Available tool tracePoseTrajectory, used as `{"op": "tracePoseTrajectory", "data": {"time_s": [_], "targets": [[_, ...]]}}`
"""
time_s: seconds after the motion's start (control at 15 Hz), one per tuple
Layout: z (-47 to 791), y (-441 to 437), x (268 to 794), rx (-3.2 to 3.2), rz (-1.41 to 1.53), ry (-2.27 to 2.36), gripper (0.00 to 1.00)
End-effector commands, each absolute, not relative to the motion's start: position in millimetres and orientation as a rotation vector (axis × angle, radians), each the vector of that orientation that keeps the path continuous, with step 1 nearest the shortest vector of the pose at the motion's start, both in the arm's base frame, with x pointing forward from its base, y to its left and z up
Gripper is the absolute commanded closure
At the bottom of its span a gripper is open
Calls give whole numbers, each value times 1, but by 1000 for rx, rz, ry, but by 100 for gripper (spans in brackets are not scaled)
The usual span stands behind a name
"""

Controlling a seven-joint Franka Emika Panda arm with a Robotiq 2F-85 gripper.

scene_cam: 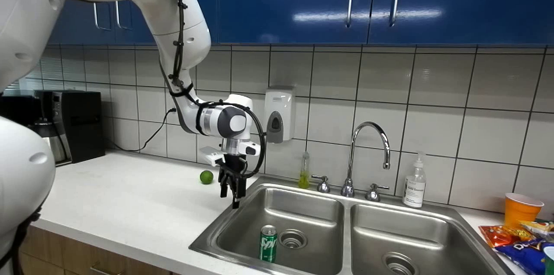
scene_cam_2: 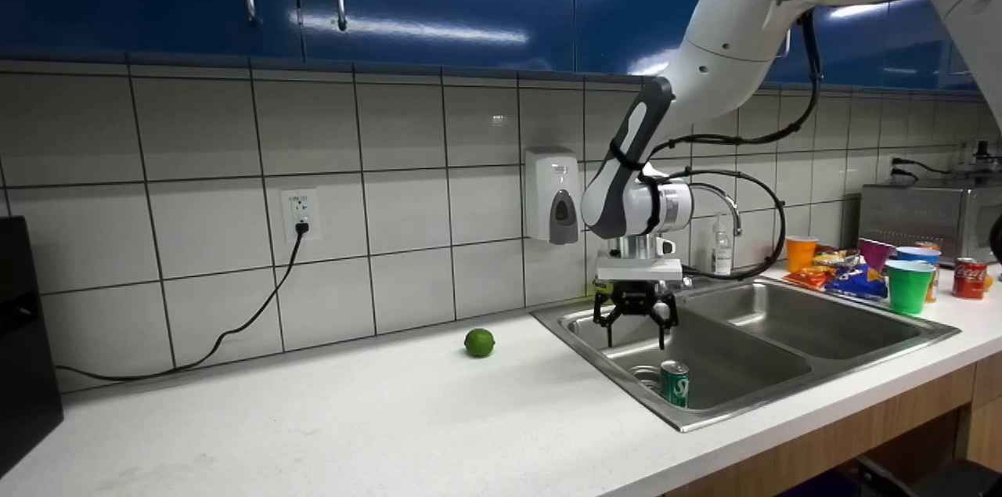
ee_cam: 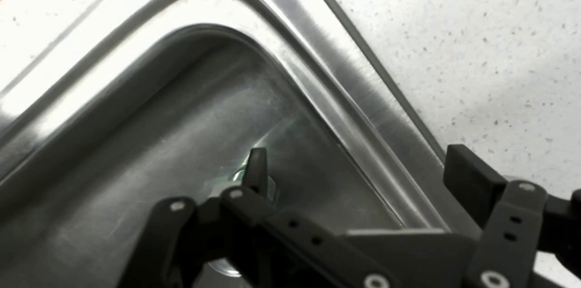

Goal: Put the can inside the sink

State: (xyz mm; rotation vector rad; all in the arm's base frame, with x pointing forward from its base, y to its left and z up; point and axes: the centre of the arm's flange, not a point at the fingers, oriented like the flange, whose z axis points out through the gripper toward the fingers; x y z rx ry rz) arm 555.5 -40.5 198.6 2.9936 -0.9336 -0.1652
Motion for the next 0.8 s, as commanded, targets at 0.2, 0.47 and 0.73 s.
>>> {"op": "tracePoseTrajectory", "data": {"time_s": [0.2,0.47,0.73], "targets": [[254,3,513,3076,-160,-801,0],[272,27,496,3108,-173,-740,0],[283,48,481,3135,-191,-685,0]]}}
